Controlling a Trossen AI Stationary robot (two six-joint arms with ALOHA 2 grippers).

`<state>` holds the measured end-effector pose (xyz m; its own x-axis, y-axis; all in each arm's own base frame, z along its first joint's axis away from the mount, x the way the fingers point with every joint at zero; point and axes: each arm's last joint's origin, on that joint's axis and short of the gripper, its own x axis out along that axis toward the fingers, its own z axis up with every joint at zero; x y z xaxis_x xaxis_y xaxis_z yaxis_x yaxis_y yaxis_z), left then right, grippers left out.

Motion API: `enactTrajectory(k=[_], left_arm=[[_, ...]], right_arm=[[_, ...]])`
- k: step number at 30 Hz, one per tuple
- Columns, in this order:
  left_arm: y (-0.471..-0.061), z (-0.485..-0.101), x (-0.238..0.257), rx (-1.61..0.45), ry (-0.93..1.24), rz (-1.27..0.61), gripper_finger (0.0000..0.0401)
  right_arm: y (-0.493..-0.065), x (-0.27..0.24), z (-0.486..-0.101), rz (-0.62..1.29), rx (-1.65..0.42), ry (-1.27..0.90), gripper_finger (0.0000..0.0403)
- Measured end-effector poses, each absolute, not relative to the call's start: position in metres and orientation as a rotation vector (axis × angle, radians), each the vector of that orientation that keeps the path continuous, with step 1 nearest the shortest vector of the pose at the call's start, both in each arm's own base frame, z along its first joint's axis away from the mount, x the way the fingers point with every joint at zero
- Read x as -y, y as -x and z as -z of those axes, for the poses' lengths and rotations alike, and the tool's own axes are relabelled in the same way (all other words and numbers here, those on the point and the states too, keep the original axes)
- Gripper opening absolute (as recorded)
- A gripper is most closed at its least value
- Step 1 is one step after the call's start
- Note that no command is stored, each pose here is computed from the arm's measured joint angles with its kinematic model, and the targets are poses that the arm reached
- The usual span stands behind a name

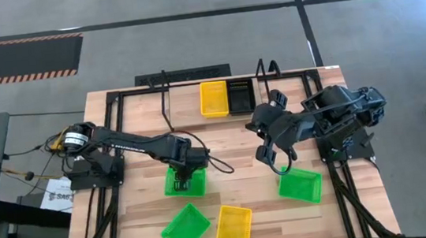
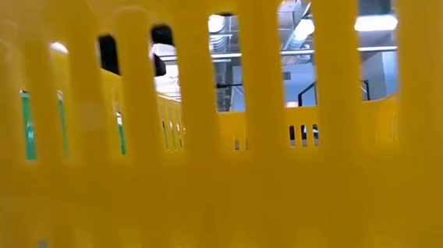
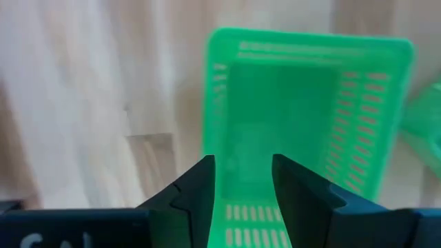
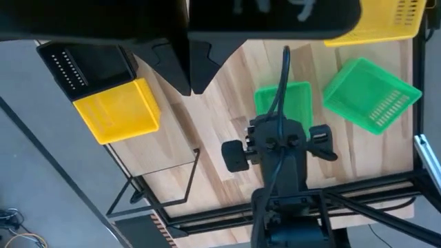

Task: Stack baskets on shelf by color
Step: Put the top left green bin on the shelf

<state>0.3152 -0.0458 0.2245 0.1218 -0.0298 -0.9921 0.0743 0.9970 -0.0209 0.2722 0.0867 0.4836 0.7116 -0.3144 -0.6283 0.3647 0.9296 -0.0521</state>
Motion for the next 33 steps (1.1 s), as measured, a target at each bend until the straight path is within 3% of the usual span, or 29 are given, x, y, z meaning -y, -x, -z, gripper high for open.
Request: enactTrajectory(k=[16, 24, 33], left_arm=[[-0.312, -0.216, 0.039, -1.474, -0.177, 0.13, 0.0133], [-0.317, -0.199, 0.035, -1.545, -0.157, 0.198, 0.0132], [-0.322, -0.181, 0.034, -1.608, -0.147, 0.151, 0.0132]], right_arm=[[-0.272, -0.087, -0.484, 0.37, -0.685, -0.077, 0.0003], [-0.272, -0.088, -0.484, 0.368, -0.684, -0.08, 0.0003], [-0.271, -0.09, -0.484, 0.36, -0.685, -0.077, 0.0003]])
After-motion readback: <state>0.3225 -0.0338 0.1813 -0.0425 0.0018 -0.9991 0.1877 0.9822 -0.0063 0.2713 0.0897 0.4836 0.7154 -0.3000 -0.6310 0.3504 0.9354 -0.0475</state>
